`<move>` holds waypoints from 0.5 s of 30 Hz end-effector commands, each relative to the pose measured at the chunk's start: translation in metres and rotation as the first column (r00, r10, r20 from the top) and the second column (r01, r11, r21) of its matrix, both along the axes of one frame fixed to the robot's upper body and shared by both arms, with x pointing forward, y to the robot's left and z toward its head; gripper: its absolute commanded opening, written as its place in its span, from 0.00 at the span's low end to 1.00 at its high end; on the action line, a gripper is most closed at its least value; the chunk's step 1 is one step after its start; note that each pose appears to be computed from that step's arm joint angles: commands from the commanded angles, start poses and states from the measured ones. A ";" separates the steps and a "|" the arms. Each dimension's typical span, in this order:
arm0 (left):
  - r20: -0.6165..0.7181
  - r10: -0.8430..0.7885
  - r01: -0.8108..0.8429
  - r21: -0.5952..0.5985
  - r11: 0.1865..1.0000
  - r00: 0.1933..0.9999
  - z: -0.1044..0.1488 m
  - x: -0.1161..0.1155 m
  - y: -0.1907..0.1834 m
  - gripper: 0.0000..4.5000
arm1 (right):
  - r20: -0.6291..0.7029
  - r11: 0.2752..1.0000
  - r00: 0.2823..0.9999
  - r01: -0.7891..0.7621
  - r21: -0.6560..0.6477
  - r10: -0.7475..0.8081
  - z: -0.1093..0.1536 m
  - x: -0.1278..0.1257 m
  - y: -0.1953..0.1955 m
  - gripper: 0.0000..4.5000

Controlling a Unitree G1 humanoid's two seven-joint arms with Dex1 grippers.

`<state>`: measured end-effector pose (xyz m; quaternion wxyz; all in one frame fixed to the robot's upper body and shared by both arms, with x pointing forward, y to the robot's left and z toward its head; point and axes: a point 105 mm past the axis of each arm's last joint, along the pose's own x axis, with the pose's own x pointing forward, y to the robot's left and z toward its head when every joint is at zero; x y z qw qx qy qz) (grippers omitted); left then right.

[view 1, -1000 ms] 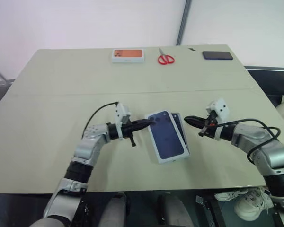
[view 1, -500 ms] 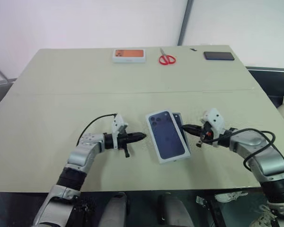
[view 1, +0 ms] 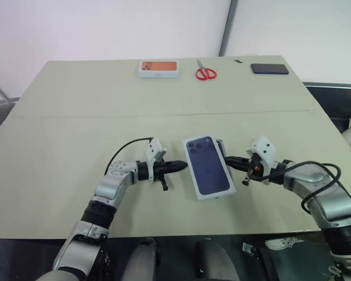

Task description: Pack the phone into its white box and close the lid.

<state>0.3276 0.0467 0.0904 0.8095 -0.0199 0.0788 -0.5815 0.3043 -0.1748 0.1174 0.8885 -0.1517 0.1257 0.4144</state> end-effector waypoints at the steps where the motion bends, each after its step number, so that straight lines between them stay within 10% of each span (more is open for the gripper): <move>1: 0.058 -0.031 0.033 -0.040 0.999 0.998 0.019 0.001 -0.013 0.00 | 0.056 1.000 0.998 -0.028 0.010 0.028 0.013 0.001 0.005 0.01; 15: 0.068 -0.034 0.035 -0.020 0.999 0.997 0.014 0.008 -0.024 0.00 | 0.061 1.000 0.998 0.010 -0.010 -0.010 0.013 0.006 -0.008 0.01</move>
